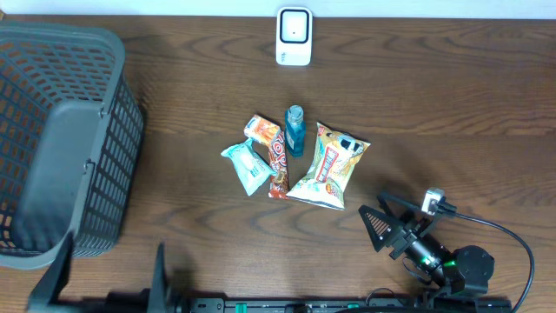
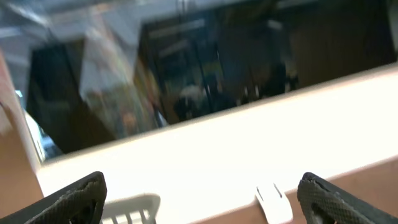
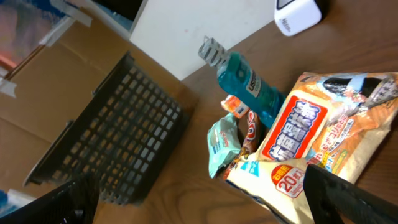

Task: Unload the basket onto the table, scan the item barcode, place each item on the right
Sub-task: 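Reach the right gripper to the yellow snack bag and grasp it, then lift the yellow snack bag and pull it rightward off the pile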

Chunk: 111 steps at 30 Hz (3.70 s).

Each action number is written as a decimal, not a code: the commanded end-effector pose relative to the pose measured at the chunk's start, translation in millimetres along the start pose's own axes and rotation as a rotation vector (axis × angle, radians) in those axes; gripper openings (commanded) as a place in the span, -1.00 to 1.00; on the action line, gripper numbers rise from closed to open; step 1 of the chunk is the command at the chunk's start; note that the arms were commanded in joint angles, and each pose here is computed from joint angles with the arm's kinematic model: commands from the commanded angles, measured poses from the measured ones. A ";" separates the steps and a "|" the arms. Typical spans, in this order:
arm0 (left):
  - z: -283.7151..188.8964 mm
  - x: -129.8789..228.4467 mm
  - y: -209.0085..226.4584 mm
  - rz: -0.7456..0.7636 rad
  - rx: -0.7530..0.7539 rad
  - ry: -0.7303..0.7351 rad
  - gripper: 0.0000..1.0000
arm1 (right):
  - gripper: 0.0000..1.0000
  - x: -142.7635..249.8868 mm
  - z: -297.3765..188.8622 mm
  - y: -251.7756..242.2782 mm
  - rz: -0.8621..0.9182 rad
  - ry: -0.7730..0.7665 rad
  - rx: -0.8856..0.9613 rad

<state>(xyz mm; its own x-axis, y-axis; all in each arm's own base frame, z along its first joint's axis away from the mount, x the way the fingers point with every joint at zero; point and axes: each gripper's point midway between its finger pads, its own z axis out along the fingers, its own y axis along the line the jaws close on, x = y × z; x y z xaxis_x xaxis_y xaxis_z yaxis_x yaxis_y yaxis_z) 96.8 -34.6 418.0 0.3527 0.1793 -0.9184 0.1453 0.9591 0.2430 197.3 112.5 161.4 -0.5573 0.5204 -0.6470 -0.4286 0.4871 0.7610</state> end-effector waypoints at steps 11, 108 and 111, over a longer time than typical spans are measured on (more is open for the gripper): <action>37.2 108.0 -33.1 -0.034 0.144 0.188 0.96 | 0.99 4.3 -0.9 12.9 -0.139 0.033 -0.057; 37.9 207.7 -60.0 -0.436 0.149 0.447 0.96 | -0.98 23.3 85.9 49.5 0.416 1.030 -0.023; 37.9 207.7 -60.0 -0.436 0.149 0.447 0.96 | -0.97 10.1 86.1 60.4 0.519 0.990 -0.086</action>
<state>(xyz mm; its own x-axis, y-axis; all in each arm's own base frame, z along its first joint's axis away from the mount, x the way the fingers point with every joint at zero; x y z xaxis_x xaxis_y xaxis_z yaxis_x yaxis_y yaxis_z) 197.3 -60.5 224.7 -0.1776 -0.1048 -0.9785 0.3136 0.9365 -0.1572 225.6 205.8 174.6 -0.9835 -0.1789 0.0273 -0.0528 0.4278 0.9023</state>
